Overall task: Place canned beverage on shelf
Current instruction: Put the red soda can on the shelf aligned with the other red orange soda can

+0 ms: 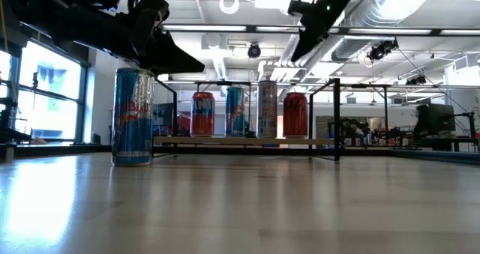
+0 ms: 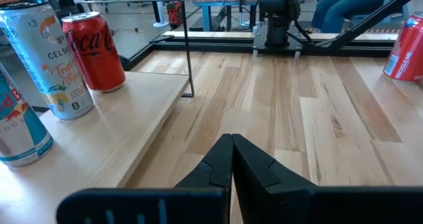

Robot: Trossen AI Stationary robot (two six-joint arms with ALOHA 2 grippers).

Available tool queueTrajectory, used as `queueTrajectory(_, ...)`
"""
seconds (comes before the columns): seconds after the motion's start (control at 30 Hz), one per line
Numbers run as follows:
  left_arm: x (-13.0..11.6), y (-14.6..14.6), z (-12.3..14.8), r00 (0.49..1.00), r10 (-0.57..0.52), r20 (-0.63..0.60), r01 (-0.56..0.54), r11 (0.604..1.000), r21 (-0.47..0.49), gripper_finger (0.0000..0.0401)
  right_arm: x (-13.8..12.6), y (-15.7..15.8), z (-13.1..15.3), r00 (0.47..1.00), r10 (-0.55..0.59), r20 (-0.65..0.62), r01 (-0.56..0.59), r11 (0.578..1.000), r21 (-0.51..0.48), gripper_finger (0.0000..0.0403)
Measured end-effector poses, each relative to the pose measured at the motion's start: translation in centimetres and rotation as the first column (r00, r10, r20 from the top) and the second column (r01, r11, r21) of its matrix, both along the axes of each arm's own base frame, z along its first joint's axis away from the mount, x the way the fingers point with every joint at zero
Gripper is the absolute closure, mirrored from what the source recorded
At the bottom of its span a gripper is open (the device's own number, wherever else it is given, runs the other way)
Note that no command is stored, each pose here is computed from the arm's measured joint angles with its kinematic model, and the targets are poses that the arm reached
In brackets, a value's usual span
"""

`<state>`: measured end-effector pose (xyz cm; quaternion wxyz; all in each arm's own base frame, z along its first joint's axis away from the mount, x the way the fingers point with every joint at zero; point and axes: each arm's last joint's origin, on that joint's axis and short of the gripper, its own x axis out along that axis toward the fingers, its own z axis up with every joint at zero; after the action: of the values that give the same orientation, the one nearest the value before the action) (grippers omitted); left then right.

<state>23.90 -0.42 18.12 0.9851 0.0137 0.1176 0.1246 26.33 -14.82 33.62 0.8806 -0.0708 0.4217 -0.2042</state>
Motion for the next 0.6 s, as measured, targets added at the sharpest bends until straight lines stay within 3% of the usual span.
queueTrajectory(0.23,0.0,0.0,0.0,1.0,0.001,0.001,-0.001,1.0,-0.005,0.0401,-0.7,1.9,2.1,0.996,0.039,0.08,-0.035,0.998,-0.054,0.0403)
queueTrajectory(0.6,0.0,0.0,0.0,1.0,0.0,0.001,0.0,1.0,-0.006,0.0401,-0.8,2.0,2.3,0.996,0.041,0.085,-0.036,0.998,-0.059,0.0403)
